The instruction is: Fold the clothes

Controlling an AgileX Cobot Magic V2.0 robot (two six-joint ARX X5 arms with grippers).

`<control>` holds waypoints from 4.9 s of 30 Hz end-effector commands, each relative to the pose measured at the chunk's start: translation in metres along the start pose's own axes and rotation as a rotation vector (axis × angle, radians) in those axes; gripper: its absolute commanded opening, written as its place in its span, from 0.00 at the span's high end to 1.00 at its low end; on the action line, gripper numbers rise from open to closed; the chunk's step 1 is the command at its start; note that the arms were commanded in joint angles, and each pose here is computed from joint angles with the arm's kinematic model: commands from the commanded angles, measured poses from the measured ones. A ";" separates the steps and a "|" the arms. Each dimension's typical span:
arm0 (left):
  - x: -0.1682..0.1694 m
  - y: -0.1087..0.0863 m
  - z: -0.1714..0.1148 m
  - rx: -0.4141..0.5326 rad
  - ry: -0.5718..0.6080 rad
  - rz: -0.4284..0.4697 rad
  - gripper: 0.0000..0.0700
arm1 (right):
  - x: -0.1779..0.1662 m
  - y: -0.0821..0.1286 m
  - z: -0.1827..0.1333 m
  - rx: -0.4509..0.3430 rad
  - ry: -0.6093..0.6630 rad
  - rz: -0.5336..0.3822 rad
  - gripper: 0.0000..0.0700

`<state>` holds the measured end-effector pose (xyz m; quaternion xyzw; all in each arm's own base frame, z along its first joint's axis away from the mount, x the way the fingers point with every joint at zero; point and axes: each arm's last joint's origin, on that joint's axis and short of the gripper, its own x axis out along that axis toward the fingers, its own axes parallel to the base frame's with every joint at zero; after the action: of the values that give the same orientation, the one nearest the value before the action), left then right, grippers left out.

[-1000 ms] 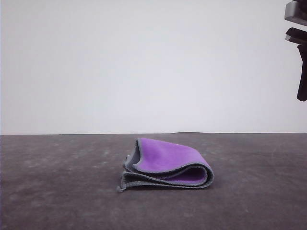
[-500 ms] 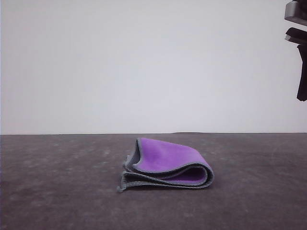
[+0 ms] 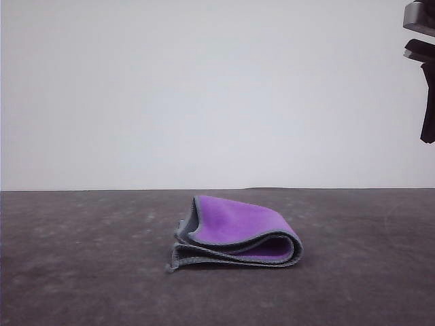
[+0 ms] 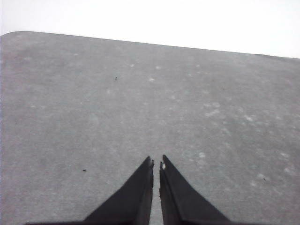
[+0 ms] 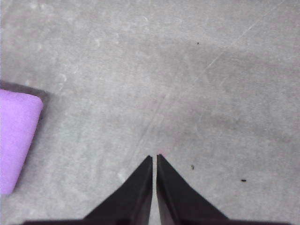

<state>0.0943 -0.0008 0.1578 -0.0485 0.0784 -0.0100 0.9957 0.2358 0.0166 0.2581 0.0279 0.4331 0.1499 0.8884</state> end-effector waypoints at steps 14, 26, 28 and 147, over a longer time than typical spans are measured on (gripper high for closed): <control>0.002 0.005 -0.007 -0.010 0.016 0.044 0.98 | -0.001 0.000 0.004 -0.010 -0.013 -0.001 0.99; 0.002 0.005 -0.008 -0.010 0.018 0.044 0.98 | -0.001 0.000 0.004 -0.010 -0.013 -0.001 0.99; 0.002 0.005 -0.008 -0.010 0.018 0.044 0.98 | -0.001 0.000 0.004 -0.010 -0.013 -0.001 0.99; 0.002 0.005 -0.007 -0.010 0.018 0.044 0.98 | -0.006 -0.003 -0.176 -0.028 -0.754 -0.331 0.99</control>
<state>0.0947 0.0030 0.1570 -0.0499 0.0757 0.0106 0.9958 0.0958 -0.0020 0.1526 -0.0079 0.0781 -0.0078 0.9969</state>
